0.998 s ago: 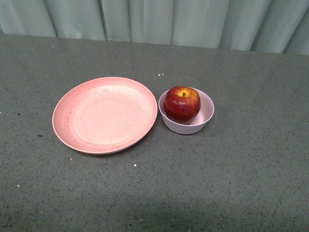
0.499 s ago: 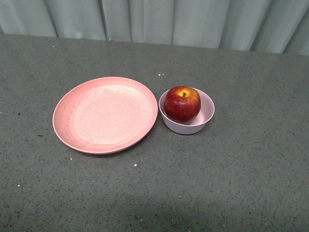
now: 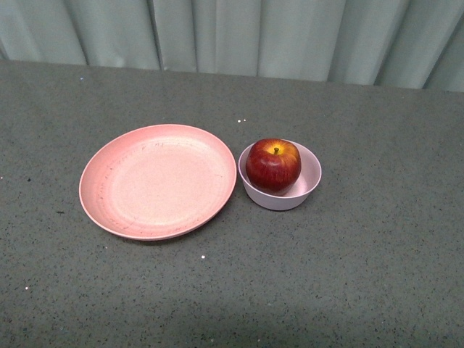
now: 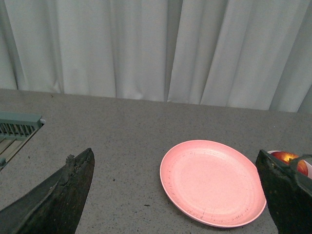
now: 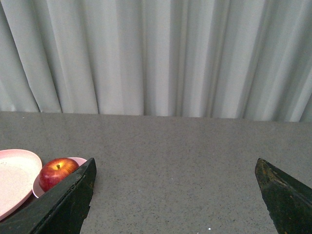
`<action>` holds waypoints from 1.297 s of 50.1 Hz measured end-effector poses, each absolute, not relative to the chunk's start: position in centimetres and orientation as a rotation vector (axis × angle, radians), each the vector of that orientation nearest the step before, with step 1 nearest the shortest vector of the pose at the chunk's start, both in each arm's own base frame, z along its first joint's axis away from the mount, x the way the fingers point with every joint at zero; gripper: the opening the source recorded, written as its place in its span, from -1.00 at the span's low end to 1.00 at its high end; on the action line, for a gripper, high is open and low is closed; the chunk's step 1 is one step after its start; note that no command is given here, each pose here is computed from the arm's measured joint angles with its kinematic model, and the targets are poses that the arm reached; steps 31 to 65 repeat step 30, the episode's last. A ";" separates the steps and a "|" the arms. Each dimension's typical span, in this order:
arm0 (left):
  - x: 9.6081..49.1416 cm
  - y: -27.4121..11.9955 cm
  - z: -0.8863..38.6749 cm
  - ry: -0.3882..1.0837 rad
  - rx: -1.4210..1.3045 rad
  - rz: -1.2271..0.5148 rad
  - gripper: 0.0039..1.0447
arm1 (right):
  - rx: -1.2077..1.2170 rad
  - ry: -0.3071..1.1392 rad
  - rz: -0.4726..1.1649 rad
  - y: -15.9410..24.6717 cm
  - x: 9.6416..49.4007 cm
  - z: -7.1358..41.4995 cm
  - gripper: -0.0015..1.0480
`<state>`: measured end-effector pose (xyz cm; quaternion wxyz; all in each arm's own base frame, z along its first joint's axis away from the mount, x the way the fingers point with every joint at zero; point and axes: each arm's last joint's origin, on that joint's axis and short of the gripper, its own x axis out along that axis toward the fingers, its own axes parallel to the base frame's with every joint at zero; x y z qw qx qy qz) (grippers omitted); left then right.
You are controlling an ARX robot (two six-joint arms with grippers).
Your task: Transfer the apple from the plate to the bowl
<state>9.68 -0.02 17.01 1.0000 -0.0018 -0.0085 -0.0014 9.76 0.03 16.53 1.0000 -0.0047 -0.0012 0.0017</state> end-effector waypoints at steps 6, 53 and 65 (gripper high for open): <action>9.7 0.0 17.0 -0.017 -0.004 -0.003 0.88 | -0.010 -0.002 0.003 0.0 9.8 16.5 0.82; 9.7 0.0 17.0 -0.017 -0.004 -0.003 0.88 | -0.010 -0.002 0.004 0.0 9.8 16.5 0.82; 9.7 0.0 17.0 -0.017 -0.004 -0.003 0.88 | -0.010 -0.002 0.004 0.0 9.8 16.5 0.82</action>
